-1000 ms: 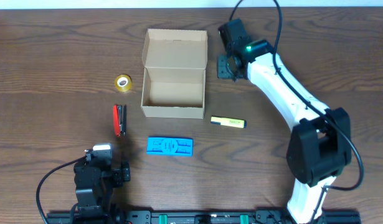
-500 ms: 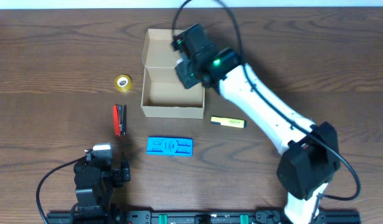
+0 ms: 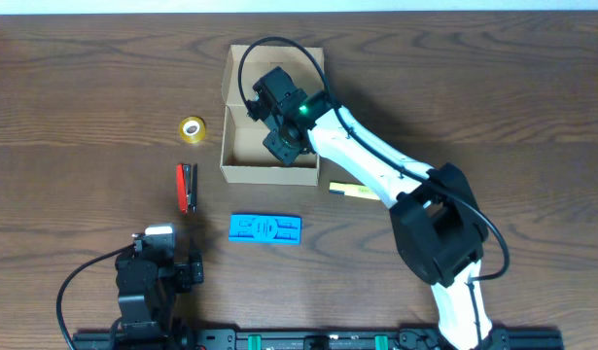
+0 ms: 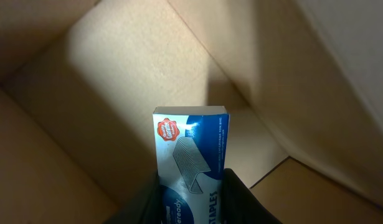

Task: Pack container
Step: 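Carry the staples box into the cardboard box and release it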

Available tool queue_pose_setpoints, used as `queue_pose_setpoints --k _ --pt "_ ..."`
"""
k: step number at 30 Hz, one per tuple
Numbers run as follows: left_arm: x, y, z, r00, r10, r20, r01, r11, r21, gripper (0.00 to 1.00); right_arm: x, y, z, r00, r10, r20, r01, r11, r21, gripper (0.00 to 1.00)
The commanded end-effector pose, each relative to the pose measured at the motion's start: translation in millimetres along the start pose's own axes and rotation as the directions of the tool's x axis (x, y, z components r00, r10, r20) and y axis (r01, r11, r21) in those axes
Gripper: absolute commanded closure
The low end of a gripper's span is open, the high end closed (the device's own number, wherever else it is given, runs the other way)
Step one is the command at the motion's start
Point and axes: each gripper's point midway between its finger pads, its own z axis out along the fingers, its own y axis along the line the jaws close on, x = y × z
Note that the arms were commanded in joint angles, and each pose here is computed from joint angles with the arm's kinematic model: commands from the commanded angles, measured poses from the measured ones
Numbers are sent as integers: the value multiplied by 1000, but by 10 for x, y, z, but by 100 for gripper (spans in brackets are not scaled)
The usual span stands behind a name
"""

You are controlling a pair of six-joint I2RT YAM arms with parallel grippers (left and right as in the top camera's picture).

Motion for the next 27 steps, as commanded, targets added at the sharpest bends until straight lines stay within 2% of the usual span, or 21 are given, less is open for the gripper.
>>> queue_pose_setpoints --k 1,6,11,18,19,20,21,22,24,27 --pt "55 -4 29 1000 -1 -12 1 1000 -2 5 -41 -7 -24 1000 -25 10 25 1000 5 75" --pt "55 -4 29 1000 0 -12 0 1000 -2 5 -51 -60 -25 1000 -24 12 23 999 34 64" --pt "55 -4 29 1000 -1 -12 1 1000 -2 5 -96 -88 -29 999 -23 29 22 998 50 59" --pt "55 -4 29 1000 0 -12 0 1000 -2 4 -215 -112 -234 996 -22 83 17 998 59 58" --pt "55 -4 29 1000 0 -12 0 1000 -2 5 -246 -120 -316 995 -21 100 15 998 61 55" --pt "55 -4 29 1000 0 -12 0 1000 -2 5 -278 -131 -402 993 -18 118 10 998 65 44" --pt "55 -4 29 1000 0 -12 0 1000 -2 5 -317 -153 -511 990 0 142 -11 997 73 17" --pt "55 -4 29 1000 0 -12 0 1000 -2 5 -353 -194 -641 985 34 169 -49 995 88 2" --pt "55 -4 29 1000 -1 -12 1 1000 -2 5 -387 -264 -859 974 87 208 -111 988 108 1" --pt "55 -4 29 1000 -1 -12 1 1000 -2 5 -354 -309 -1184 966 104 237 -131 986 100 1"
